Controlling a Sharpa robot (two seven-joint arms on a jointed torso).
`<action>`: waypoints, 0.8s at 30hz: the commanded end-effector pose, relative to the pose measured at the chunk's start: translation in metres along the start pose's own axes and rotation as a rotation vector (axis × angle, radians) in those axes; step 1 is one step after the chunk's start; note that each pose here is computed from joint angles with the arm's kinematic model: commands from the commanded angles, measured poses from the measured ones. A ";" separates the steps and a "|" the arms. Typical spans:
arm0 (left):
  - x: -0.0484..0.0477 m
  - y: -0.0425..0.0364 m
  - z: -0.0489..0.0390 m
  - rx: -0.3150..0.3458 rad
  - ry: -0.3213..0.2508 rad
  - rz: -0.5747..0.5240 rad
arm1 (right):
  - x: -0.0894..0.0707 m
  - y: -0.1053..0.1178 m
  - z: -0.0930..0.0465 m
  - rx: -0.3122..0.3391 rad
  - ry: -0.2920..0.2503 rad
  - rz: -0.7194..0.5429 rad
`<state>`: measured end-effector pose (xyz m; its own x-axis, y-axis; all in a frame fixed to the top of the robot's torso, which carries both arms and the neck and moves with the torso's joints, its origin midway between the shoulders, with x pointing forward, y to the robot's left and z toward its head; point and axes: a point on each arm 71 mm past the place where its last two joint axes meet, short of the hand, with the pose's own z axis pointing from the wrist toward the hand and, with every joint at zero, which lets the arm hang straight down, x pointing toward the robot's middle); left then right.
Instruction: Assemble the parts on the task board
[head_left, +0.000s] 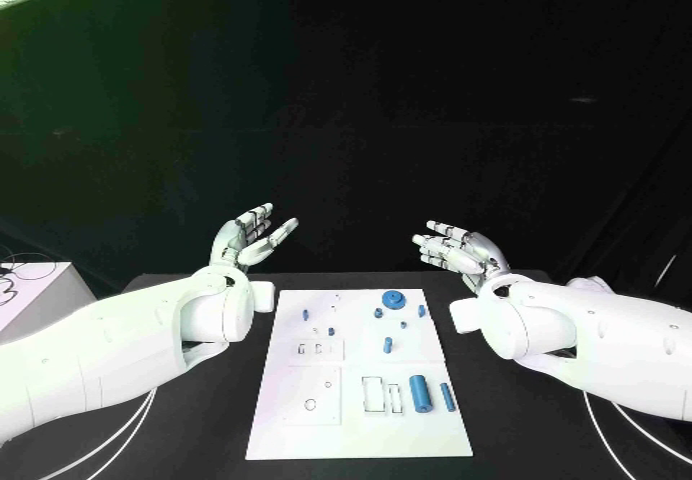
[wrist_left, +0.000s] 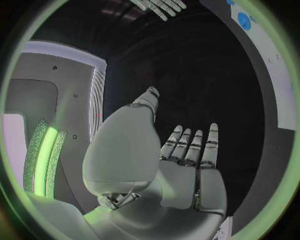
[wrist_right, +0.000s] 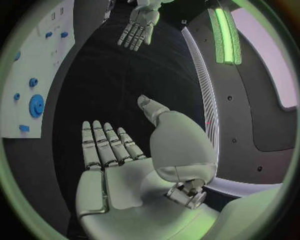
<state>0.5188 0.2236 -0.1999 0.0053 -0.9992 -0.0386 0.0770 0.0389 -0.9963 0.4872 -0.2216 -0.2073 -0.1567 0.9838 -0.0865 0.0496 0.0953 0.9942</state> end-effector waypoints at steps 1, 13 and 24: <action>0.0055 -0.0028 0.0007 0.026 0.061 -0.035 | 0.006 0.000 0.001 0.044 0.163 -0.025; -0.0070 -0.0079 -0.0055 0.034 0.095 -0.031 | -0.013 0.019 0.009 -0.143 0.153 -0.353; -0.0028 -0.0120 -0.0146 0.030 0.151 -0.026 | -0.012 0.033 0.014 -0.269 0.192 -0.701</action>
<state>0.5051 0.2311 -0.1916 -0.0967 -0.9951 -0.0194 0.0916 0.0105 -0.9957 0.5053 -0.2327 -0.1769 -0.2534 0.7788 -0.5739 -0.2684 0.5133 0.8151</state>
